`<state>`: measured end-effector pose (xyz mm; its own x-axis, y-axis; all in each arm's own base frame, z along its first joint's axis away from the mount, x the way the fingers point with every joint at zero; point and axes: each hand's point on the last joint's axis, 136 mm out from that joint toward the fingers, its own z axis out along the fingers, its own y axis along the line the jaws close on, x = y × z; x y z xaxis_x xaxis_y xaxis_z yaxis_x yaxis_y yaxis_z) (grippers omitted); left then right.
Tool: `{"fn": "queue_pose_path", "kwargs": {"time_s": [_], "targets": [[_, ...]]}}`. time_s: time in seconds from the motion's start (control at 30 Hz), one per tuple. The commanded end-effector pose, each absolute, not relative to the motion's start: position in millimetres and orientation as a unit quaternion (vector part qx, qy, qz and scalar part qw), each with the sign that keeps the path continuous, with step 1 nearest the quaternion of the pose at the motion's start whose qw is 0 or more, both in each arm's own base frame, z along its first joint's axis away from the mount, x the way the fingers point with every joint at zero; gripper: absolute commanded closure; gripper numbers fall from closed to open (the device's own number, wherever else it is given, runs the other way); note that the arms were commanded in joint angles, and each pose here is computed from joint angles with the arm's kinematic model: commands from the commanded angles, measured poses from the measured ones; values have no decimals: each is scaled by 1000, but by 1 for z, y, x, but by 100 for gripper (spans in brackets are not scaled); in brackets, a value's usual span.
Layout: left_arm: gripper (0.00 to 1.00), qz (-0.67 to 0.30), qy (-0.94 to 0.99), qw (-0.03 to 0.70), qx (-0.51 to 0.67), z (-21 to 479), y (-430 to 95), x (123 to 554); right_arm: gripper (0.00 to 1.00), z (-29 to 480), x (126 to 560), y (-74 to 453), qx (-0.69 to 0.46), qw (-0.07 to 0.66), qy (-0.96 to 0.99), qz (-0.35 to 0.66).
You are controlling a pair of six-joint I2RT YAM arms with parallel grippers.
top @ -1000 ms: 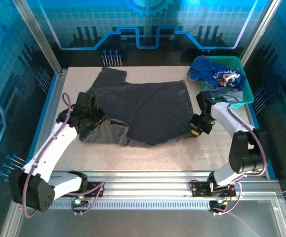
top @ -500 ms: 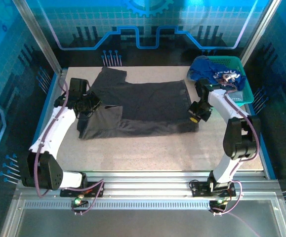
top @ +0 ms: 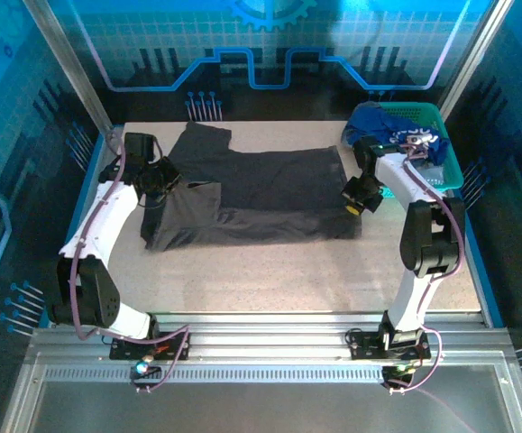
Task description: Fold and stack the t-shirts
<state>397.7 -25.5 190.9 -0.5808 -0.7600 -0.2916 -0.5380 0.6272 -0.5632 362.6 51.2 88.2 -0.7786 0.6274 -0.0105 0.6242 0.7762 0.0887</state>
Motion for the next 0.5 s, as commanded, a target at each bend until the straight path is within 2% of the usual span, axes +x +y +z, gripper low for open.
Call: {"fn": "queue_pose_path", "kwargs": {"time_s": [0.0,0.47], "targets": [[100,-219,864,281,-355,202,-20,414,100,88,377,46,331,25,943,34],[100,-189,878,264,-351,174,-2,442,100,74,393,50,324,17,946,23]]}}
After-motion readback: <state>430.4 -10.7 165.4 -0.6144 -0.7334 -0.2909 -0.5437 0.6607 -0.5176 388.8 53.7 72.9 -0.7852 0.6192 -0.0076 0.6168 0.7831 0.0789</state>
